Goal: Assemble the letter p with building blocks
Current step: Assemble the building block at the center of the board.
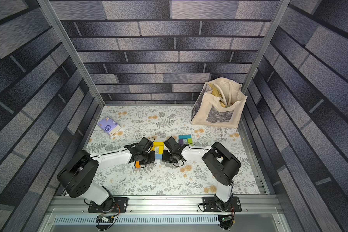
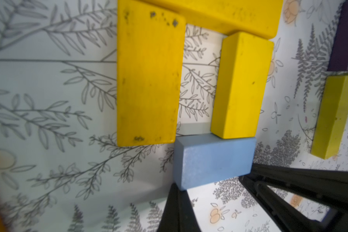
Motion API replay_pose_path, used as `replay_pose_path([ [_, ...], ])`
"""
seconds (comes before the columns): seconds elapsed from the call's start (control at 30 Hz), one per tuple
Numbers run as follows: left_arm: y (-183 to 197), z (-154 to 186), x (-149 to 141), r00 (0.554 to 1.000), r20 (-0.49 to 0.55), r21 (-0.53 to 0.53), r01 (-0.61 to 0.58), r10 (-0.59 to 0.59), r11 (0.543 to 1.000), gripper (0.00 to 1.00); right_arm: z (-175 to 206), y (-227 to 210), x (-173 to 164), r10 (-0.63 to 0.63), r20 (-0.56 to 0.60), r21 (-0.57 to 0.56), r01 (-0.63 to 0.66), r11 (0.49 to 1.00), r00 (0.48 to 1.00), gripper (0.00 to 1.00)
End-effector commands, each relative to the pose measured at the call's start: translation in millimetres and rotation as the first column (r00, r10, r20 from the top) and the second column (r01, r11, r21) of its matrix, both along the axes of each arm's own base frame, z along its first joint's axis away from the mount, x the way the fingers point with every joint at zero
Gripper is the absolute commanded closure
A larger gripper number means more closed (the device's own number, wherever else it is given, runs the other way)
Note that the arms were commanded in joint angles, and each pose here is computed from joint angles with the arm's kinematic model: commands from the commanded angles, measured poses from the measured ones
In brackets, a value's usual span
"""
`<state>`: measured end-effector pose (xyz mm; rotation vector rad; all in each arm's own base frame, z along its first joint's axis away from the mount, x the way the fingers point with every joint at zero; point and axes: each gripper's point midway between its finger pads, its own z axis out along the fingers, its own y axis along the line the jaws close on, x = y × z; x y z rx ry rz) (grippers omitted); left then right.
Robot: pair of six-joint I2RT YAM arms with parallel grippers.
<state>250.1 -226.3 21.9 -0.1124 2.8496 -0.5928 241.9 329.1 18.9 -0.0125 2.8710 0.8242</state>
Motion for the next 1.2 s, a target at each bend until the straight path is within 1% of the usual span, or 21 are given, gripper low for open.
replay_pose_path([
  [0.0, 1, -6, -2, 1.0, -0.029, 0.016, -0.008, 0.008, 1.0, 1.0, -32, -39, -15, -0.031, -0.066, -0.165, 0.02, 0.986, 0.997, 0.99],
  [0.3, 2, -3, -2, 1.0, -0.027, 0.013, -0.01, 0.01, 1.0, 1.0, -31, -39, -15, -0.033, -0.066, -0.163, 0.022, 0.986, 0.997, 0.99],
  [0.4, 3, 5, -1, 1.0, -0.008, 0.01, -0.012, 0.012, 1.0, 1.0, -31, -39, -15, -0.031, -0.065, -0.162, 0.02, 0.987, 0.997, 0.99],
  [0.5, 5, 23, 0, 0.999, 0.037, -0.001, -0.011, 0.011, 1.0, 1.0, -28, -36, -14, -0.024, -0.061, -0.149, 0.014, 0.989, 0.998, 0.99],
  [0.6, 16, 45, 2, 0.994, 0.103, 0.024, -0.025, 0.022, 0.999, 0.94, -22, -34, -12, -0.012, -0.042, -0.14, 0.006, 0.99, 0.999, 0.99],
  [0.67, 32, 58, 1, 0.989, 0.146, 0.076, -0.048, 0.036, 0.996, 0.77, -14, -35, -9, -0.007, -0.017, -0.143, 0.004, 0.99, 1.0, 0.99],
  [0.73, 48, 68, 0, 0.982, 0.182, 0.117, -0.076, 0.054, 0.99, 0.7, -7, -38, -6, -0.002, 0.009, -0.156, 0.003, 0.988, 1.0, 0.99],
  [0.8, 66, 72, -2, 0.978, 0.191, 0.149, -0.111, 0.081, 0.983, 0.61, 1, -40, -3, 0.009, 0.036, -0.166, -0.003, 0.986, 0.999, 0.99],
  [0.87, 86, 68, -5, 0.978, 0.173, 0.167, -0.149, 0.12, 0.975, 0.59, 10, -41, 0, 0.018, 0.065, -0.174, -0.007, 0.985, 0.998, 0.99],
  [0.97, 104, 58, -8, 0.976, 0.134, 0.141, -0.19, 0.171, 0.972, 0.56, 24, -41, 7, 0.039, 0.107, -0.187, -0.018, 0.982, 0.994, 0.99],
  [1.0, 108, 55, -8, 0.976, 0.124, 0.136, -0.196, 0.18, 0.971, 0.54, 30, -41, 10, 0.046, 0.12, -0.193, -0.022, 0.981, 0.992, 0.99],
  [1.17, 113, 48, -2, 0.979, 0.113, 0.129, -0.185, 0.171, 0.974, 0.53, 53, -42, 20, 0.069, 0.181, -0.214, -0.029, 0.976, 0.981, 0.99],
])
